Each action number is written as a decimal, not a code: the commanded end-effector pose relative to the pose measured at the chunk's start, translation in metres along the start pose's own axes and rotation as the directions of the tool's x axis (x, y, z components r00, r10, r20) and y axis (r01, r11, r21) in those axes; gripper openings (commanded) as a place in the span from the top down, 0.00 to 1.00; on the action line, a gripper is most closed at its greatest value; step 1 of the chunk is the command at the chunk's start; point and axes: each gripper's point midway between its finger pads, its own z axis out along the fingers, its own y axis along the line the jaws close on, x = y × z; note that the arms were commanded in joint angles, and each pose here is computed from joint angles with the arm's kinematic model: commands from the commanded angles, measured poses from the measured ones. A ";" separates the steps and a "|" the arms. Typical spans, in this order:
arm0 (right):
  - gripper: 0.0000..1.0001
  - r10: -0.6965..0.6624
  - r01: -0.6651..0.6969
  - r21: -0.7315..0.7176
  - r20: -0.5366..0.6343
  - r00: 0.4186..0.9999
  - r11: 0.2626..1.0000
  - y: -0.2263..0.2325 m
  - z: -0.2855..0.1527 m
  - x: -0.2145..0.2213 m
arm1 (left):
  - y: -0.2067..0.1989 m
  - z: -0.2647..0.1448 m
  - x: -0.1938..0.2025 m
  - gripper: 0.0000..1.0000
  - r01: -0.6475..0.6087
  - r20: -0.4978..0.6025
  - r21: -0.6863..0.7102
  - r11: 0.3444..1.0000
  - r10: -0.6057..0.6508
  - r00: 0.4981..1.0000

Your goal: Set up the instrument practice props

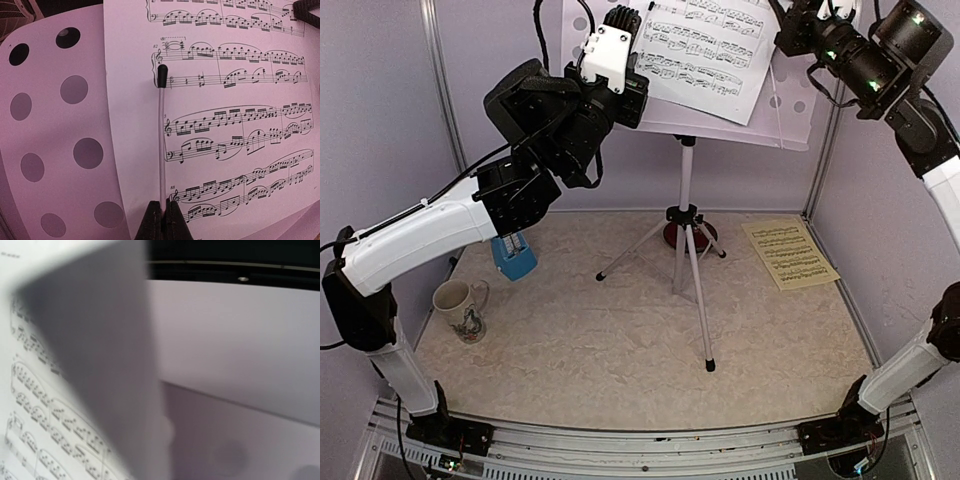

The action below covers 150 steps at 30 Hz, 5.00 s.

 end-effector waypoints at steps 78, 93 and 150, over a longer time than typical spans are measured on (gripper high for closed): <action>1.00 -0.185 0.207 -0.169 0.132 0.974 0.964 0.081 0.050 0.021 | 0.119 -0.067 0.001 0.44 0.396 -0.086 0.209 0.894 -0.386 0.918; 1.00 -0.208 0.229 -0.139 0.150 0.967 0.964 0.077 0.053 0.016 | 0.107 -0.038 0.008 0.72 0.433 -0.120 0.335 0.837 -0.418 0.900; 0.20 -0.174 0.201 -0.141 0.183 0.968 0.969 0.073 0.042 -0.008 | 0.096 -0.060 0.037 0.32 0.445 -0.131 0.208 0.871 -0.426 0.895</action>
